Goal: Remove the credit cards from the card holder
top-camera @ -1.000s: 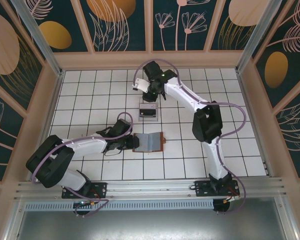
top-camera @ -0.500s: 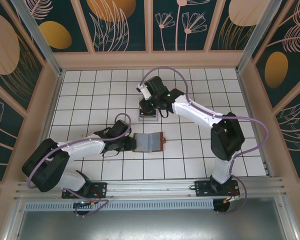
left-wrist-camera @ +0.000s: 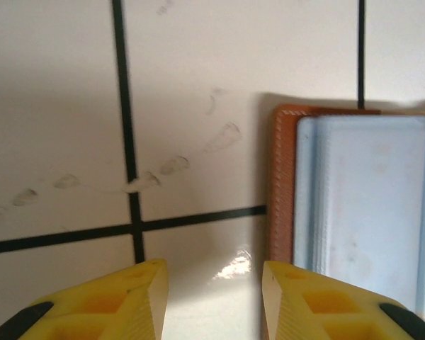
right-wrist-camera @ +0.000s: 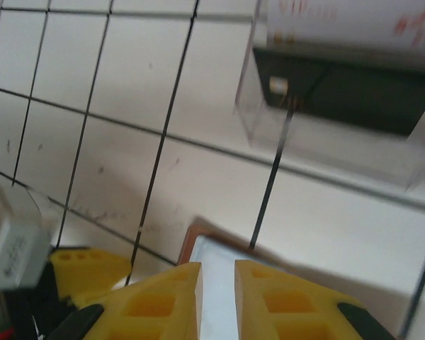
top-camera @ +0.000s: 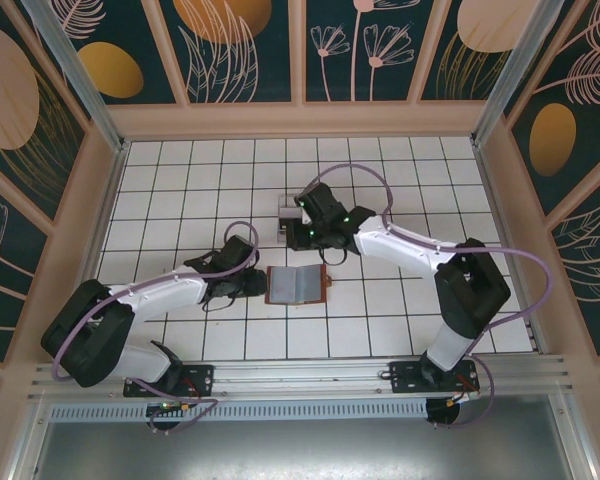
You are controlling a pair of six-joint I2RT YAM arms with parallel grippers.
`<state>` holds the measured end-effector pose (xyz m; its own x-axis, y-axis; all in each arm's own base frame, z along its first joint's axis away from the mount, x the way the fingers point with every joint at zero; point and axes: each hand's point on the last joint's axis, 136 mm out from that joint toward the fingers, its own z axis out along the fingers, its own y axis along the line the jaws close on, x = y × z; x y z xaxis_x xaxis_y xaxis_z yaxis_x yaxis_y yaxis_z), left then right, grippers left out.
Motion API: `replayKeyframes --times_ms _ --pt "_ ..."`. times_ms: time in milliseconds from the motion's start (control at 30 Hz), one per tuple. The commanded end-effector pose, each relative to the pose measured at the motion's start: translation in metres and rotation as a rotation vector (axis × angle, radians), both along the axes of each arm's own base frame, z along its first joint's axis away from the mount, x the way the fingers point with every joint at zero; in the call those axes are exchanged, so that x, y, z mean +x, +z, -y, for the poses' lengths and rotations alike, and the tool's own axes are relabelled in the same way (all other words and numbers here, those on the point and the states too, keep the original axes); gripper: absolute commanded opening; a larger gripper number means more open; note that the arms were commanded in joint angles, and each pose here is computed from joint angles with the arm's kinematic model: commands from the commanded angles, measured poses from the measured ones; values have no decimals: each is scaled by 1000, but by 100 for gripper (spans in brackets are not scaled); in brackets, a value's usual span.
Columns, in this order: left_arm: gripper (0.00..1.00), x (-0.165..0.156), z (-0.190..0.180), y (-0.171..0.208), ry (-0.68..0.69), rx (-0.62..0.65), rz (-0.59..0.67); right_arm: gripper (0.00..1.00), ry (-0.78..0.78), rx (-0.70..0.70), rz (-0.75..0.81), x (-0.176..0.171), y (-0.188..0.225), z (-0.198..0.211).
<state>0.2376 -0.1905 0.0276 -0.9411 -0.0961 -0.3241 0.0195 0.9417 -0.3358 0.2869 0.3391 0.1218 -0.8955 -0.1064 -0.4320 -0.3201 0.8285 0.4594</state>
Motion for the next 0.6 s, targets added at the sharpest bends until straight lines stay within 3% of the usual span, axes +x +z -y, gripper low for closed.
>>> replayKeyframes --times_ms 0,233,567 --pt "41 7 -11 9 6 0 21 21 -12 97 -102 -23 -6 -17" --pt "41 14 -36 15 52 34 44 26 4 102 -207 -49 -35 -34" --pt "42 17 -43 23 68 56 76 31 43 114 -314 -69 -60 -58"
